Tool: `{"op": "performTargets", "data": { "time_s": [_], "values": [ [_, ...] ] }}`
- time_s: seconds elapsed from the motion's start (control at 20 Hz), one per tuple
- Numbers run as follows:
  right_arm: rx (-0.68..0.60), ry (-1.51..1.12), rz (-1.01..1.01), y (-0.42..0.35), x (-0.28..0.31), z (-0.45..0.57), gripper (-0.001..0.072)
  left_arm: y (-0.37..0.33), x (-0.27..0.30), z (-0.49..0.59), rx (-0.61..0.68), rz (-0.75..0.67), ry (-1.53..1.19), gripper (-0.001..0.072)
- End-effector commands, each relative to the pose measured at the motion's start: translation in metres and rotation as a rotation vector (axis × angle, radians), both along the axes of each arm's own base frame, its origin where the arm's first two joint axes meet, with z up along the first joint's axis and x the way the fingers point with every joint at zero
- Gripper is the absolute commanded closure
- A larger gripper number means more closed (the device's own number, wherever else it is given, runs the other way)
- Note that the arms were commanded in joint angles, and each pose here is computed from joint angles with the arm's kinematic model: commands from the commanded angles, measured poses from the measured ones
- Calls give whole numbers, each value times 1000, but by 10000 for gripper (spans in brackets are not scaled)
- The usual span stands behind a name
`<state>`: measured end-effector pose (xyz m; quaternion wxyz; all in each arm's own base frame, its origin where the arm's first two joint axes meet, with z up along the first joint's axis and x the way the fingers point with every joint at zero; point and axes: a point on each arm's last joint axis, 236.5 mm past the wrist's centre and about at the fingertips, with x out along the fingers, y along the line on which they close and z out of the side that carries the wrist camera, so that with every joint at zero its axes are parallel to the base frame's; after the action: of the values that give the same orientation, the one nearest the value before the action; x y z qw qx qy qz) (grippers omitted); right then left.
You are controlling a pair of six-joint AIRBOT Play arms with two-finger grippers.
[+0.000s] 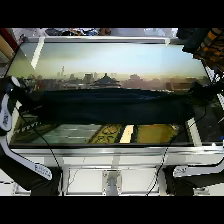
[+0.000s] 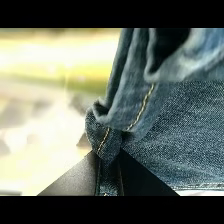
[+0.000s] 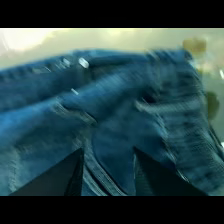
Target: Fold the clothes and pants, and hang the long-sleeved shirts on hangers.
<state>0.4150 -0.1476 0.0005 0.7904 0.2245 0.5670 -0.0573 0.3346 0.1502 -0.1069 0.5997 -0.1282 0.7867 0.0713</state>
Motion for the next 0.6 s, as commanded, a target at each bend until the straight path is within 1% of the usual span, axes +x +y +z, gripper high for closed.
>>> {"op": "performTargets", "data": {
  "time_s": [0.0,0.15,0.3,0.35,0.4,0.45,0.5,0.55],
  "values": [
    [12,93,78,9,-24,-6,373,12,-59,-1,23,38,-8,664],
    [17,108,115,16,-35,-2,392,17,-111,0,-15,50,-14,654],
    [-20,65,126,24,-54,-2,392,27,-123,22,-9,98,-158,654],
    [-38,43,120,27,-62,-4,392,32,-119,33,11,140,-227,618],
    [-48,32,111,31,-70,-7,392,37,-114,47,24,168,-297,455],
    [-50,32,110,37,-82,-11,391,42,-112,59,42,174,-349,343],
    [-45,40,111,44,-94,-15,391,51,-112,70,82,175,-387,325],
    [-42,46,110,49,-103,-19,391,58,-113,79,115,165,-417,325]
  ]
}}
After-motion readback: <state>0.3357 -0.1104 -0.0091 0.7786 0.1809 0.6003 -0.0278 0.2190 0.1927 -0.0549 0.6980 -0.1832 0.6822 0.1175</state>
